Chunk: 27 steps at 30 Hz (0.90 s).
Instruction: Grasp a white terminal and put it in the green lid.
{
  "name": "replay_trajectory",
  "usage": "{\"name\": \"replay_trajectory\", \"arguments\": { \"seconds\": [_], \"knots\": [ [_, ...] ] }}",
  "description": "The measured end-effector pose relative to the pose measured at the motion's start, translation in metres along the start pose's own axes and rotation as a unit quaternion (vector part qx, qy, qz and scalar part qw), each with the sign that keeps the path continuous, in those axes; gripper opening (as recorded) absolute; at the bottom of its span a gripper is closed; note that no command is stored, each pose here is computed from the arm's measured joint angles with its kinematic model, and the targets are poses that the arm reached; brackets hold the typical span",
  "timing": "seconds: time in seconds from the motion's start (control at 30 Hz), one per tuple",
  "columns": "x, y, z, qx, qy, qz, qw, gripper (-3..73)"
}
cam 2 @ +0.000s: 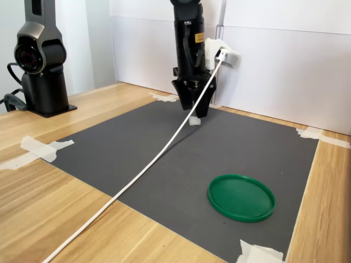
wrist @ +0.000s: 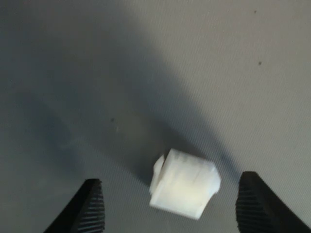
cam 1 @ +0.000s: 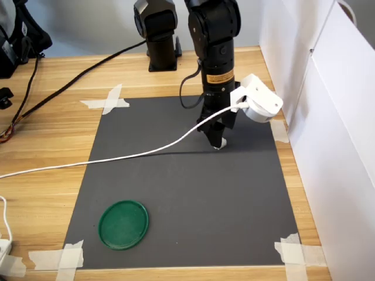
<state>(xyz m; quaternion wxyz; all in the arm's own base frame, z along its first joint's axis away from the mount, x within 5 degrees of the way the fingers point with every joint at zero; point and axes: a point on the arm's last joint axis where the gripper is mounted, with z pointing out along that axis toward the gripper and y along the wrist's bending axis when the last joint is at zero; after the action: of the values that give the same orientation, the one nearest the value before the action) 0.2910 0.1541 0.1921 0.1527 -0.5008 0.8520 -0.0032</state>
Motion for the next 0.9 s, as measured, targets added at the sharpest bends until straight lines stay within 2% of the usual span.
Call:
{"name": "replay_trajectory", "arguments": {
  "seconds": [0.47,0.9],
  "knots": [
    [0.0,-0.002,0.01,0.005,0.008,0.008,1.0,65.4],
    [0.001,-0.004,0.014,0.014,0.017,0.021,1.0,60.3]
  ]
}}
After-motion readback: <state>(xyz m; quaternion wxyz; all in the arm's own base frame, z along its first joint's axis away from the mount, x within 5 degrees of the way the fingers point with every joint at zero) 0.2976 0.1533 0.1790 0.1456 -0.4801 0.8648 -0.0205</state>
